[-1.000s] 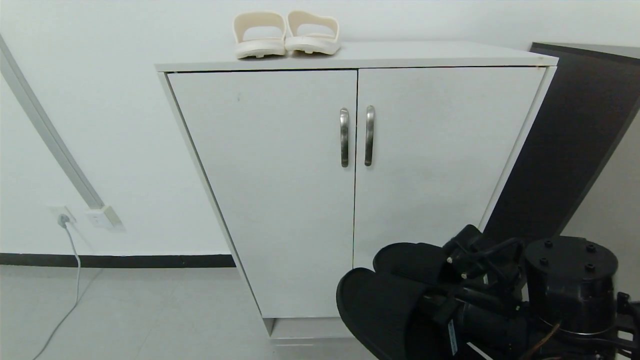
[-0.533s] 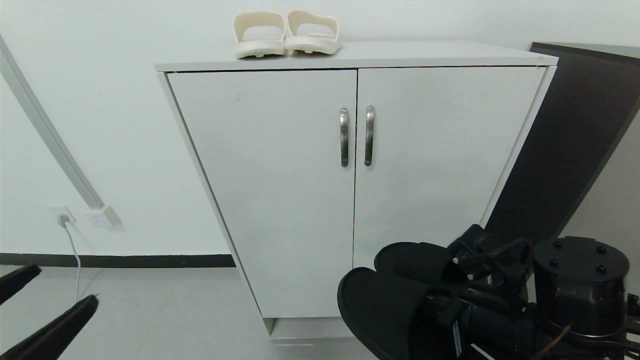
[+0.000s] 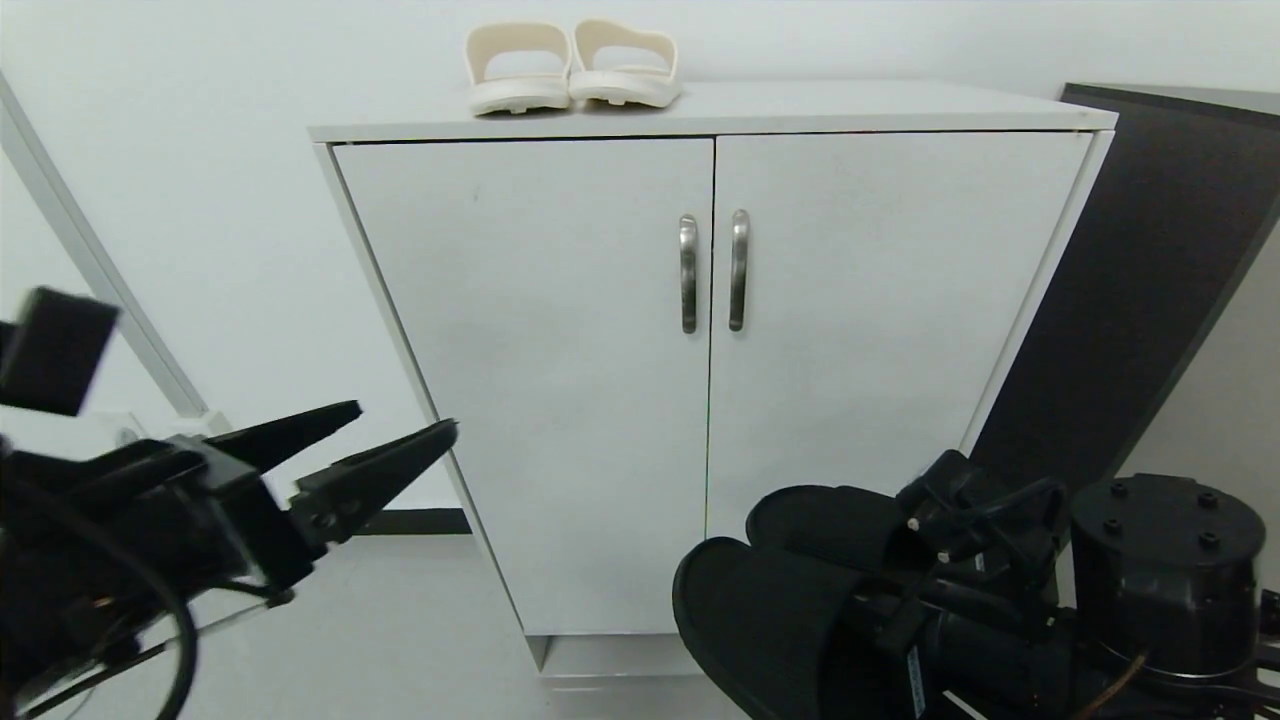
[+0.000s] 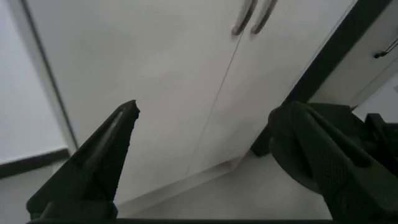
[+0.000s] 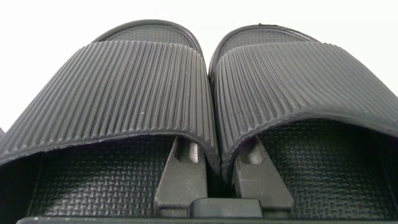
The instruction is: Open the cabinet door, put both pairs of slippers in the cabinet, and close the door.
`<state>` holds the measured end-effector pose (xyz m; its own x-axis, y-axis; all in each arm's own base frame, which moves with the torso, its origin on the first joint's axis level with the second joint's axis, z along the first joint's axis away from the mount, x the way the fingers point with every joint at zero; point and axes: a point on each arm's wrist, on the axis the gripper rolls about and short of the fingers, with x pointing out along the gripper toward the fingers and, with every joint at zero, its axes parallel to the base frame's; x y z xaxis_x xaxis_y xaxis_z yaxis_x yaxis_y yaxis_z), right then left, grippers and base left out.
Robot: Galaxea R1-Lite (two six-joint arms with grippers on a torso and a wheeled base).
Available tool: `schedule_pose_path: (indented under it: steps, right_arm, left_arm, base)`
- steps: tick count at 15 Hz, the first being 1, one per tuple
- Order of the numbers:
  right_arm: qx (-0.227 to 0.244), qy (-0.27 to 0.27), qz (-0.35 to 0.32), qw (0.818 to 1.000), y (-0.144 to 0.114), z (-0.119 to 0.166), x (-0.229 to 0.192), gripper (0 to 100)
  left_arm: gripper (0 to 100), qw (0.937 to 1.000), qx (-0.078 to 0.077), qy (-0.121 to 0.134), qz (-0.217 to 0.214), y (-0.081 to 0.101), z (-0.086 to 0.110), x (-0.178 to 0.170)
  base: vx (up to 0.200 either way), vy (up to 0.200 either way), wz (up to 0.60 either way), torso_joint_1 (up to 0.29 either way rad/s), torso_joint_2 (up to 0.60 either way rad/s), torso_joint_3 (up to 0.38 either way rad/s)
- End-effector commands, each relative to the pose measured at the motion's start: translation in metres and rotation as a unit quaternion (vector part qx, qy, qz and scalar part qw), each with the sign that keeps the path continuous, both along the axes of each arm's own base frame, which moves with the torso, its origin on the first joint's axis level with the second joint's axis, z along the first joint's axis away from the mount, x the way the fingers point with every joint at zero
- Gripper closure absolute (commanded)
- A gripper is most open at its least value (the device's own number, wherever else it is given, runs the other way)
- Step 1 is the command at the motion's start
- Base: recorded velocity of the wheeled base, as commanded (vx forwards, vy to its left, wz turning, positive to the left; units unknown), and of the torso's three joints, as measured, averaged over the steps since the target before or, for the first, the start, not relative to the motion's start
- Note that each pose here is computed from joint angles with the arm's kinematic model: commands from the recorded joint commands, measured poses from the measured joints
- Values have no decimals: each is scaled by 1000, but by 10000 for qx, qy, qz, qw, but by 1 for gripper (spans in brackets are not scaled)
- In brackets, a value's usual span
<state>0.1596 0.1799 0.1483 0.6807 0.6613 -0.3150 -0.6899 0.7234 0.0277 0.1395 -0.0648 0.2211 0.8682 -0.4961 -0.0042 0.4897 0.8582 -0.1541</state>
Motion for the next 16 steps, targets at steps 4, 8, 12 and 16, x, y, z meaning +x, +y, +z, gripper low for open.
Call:
schedule_pose_path:
  steps: [4, 8, 12, 16]
  right_arm:
    - [-24, 47, 56, 10000, -1, -2, -1, 100]
    - [-26, 56, 39, 10000, -3, -3, -1, 100]
    - [-34, 59, 17, 10000, -3, -3, 0, 100]
    - [-49, 76, 24, 10000, -2, -5, 0, 100]
  left_arm:
    - [0, 9953, -76, 0, -962, -87, 16, 46]
    - [0, 9814, -57, 32, -1917, -125, 43, 76]
    - [0, 9616, -114, 168, -2736, -147, 72, 98]
    - [0, 9501, -600, 558, -3008, -166, 73, 119]
  base:
    - [0, 0, 0, 0, 0, 0]
    - [0, 0, 0, 0, 0, 0]
    - [0, 0, 0, 0, 0, 0]
    - [0, 0, 0, 0, 0, 0]
